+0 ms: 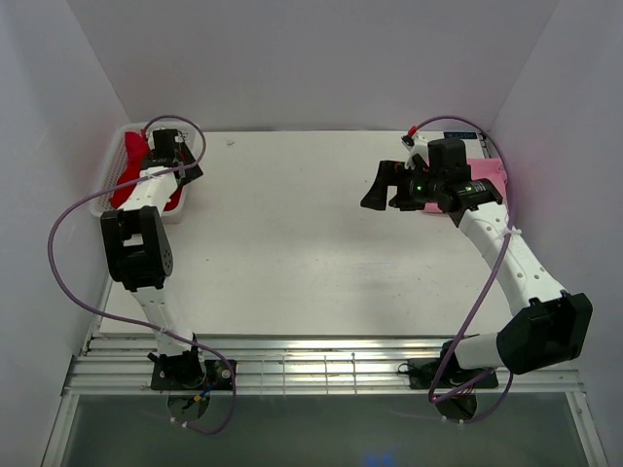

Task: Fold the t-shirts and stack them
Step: Grab crumpled tshirt from bin with the right arm

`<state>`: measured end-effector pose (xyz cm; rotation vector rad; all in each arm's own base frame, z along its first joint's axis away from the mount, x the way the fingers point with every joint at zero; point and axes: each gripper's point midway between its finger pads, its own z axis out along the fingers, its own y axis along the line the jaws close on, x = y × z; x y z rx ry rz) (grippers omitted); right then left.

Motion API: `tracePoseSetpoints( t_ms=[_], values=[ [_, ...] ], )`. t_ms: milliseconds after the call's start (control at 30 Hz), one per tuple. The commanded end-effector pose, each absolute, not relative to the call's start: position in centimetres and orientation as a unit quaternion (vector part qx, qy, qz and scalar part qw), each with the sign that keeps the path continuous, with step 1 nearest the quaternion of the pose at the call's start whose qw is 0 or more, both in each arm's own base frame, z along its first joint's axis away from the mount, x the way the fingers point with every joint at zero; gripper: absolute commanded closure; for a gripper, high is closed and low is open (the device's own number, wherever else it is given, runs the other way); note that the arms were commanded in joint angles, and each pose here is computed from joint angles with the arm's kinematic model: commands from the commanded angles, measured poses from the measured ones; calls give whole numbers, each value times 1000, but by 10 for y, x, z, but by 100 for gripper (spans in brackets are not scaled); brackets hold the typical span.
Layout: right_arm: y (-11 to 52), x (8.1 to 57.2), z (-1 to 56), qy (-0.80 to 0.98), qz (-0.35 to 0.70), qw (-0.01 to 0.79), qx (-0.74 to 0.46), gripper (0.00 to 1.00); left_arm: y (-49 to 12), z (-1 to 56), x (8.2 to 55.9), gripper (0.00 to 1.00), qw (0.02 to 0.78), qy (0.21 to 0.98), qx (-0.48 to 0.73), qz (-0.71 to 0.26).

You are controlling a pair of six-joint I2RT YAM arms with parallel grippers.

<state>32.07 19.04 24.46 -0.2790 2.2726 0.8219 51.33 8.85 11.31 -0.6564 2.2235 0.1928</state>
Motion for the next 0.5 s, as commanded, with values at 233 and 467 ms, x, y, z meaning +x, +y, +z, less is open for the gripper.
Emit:
tracePoseSetpoints(
  t_ms=[233,467],
  values=[
    [214,325,230,876,338,320,-128,2,61,207,512,13,494,832,-246,-52],
    [224,326,228,874,346,311,-141,1,83,201,511,13,482,831,-277,-16]
  ],
)
